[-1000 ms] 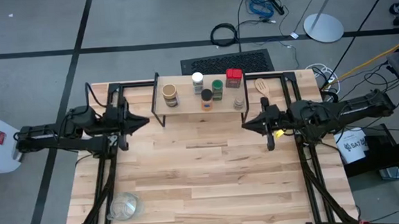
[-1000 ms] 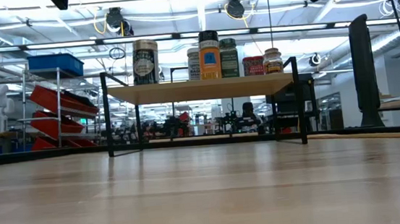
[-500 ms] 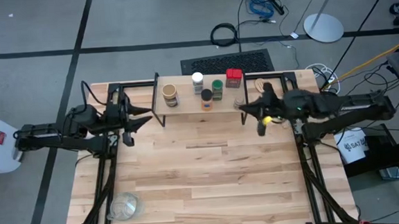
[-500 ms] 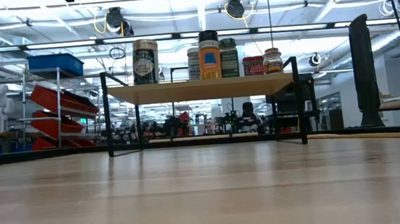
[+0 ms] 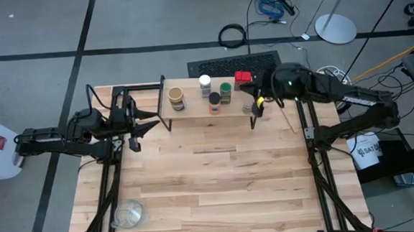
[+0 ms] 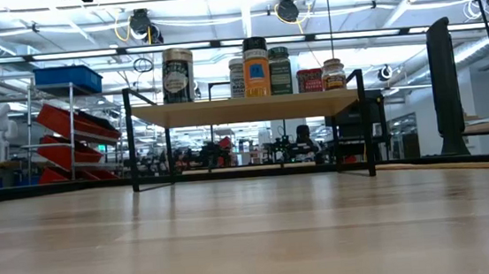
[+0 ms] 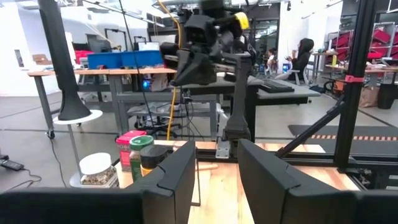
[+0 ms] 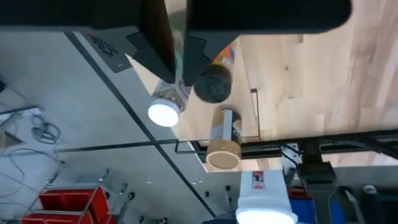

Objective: Shelf spices
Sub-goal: Remove the brown seasoning bottle from the shelf

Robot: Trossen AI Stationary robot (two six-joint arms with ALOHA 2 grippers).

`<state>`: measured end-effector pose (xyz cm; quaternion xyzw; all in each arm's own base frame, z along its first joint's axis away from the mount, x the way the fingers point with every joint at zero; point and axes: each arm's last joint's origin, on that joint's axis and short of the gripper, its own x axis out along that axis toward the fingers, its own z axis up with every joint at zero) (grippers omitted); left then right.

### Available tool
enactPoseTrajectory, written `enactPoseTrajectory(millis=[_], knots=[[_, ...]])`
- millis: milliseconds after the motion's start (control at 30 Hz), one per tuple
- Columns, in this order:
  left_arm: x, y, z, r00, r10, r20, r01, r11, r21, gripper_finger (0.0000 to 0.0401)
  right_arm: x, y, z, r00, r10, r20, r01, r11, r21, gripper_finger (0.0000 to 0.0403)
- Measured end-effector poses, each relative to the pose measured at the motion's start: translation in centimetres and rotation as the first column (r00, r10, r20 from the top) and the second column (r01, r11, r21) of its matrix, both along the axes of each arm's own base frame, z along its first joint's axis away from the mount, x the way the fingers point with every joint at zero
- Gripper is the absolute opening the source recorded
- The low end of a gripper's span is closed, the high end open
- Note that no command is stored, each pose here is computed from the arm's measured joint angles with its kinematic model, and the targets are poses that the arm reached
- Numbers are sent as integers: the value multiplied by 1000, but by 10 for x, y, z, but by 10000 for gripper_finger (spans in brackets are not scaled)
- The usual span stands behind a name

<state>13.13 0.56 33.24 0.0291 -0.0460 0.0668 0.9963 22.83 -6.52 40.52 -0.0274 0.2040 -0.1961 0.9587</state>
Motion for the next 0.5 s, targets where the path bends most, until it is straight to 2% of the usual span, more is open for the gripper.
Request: enactPoseTrajectory(millis=[233,500], knots=[[0,0,0,1000,0,-2,0,1000,1,129,9,-28,-18,993,-32,-113,35,999,24,60],[0,0,-1,1000,0,-14,0,1000,2,129,12,-16,-32,977,-11,-214,38,992,122,122]])
